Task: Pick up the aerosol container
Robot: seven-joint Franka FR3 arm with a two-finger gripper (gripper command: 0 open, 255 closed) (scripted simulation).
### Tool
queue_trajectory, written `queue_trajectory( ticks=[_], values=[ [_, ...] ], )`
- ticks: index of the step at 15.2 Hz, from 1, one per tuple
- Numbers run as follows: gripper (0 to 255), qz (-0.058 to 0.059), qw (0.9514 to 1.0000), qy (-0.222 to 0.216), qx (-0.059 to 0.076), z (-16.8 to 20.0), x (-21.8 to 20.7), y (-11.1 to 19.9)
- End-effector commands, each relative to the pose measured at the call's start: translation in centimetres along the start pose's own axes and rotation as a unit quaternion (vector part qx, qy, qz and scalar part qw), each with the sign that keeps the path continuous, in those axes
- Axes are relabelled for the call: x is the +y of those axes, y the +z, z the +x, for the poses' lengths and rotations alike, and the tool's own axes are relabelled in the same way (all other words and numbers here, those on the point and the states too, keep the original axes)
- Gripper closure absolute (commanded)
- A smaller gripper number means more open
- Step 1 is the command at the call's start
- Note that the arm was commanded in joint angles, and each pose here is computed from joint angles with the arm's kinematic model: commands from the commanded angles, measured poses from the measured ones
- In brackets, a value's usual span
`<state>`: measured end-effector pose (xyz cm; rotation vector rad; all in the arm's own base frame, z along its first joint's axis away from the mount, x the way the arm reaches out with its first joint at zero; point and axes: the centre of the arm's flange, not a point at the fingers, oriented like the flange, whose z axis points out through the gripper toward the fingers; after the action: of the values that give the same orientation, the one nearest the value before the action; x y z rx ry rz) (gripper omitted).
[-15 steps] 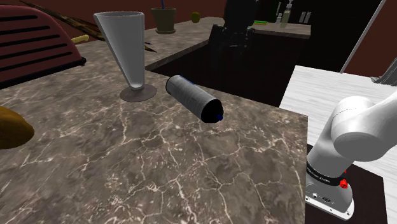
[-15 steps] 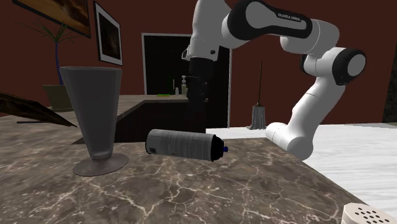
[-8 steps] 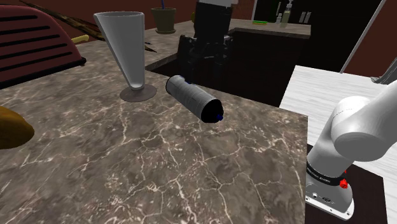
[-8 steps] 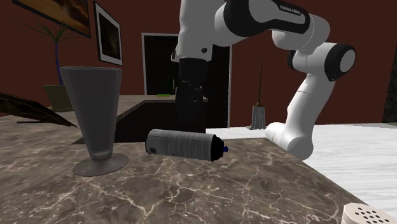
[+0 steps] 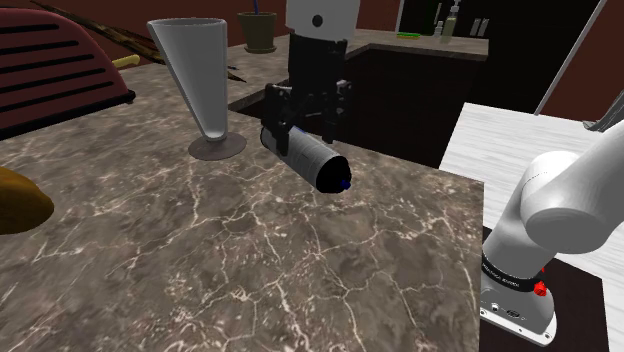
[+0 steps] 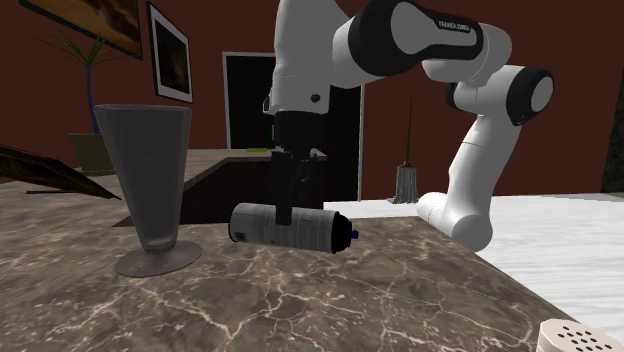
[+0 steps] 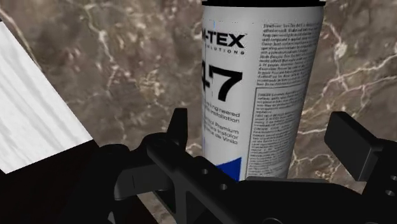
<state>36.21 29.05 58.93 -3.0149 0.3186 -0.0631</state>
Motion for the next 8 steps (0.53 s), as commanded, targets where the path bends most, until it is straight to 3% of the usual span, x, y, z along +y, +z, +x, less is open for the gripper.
queue_trajectory(
  ticks=[1, 3, 4, 8],
  values=[
    [0, 0.000, 1.0000, 0.000, 0.000, 0.01, 0.12, 1.47],
    [0, 0.000, 1.0000, 0.000, 0.000, 0.01, 0.12, 1.47],
    [255, 0.000, 1.0000, 0.000, 0.000, 0.10, 0.15, 1.44],
    [255, 0.000, 1.0000, 0.000, 0.000, 0.11, 0.12, 1.44]
  ],
)
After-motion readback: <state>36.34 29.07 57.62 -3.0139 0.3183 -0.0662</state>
